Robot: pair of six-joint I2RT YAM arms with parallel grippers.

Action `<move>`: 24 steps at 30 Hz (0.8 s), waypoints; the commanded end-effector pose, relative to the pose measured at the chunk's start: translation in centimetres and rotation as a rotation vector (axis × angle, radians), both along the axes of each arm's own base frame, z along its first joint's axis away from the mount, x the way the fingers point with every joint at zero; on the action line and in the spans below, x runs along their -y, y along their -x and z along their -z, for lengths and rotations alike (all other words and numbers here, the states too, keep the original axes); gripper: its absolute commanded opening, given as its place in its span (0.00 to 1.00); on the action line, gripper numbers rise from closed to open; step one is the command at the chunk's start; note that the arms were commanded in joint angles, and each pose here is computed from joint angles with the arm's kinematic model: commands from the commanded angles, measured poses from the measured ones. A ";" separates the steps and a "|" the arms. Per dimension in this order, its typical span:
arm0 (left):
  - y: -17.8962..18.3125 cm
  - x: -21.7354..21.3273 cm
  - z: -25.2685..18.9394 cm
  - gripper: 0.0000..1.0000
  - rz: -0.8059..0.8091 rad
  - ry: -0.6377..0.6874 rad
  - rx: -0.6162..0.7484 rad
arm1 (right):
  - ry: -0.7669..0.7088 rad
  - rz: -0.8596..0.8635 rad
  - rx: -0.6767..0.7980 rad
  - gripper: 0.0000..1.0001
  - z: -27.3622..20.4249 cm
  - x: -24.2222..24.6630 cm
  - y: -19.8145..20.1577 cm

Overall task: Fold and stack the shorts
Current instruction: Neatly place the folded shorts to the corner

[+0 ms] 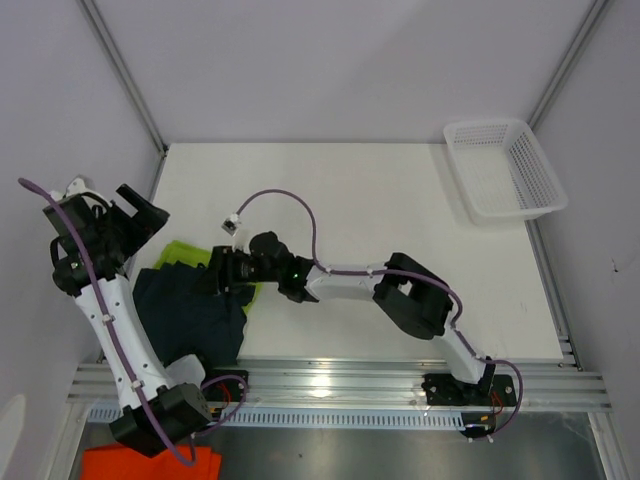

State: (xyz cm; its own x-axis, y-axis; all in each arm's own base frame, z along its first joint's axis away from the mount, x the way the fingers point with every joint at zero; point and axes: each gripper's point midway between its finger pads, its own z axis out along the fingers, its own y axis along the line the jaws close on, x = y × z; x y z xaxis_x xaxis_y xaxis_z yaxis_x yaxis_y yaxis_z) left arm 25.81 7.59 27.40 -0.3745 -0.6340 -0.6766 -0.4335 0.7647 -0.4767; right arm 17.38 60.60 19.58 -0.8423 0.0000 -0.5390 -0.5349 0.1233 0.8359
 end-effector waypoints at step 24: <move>-2.9 7.4 -1.8 0.99 0.171 0.067 0.173 | 0.058 0.225 0.266 0.77 -6.9 11.8 -10.9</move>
State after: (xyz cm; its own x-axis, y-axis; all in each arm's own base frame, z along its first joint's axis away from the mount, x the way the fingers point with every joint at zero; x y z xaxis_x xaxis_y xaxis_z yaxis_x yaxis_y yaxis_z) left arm 28.28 1.13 27.70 -0.4378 -0.6030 -0.6668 -0.2470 0.7938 -0.5557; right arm 26.42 53.94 18.49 -0.8238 0.0548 -0.5642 -0.5373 0.2420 0.8080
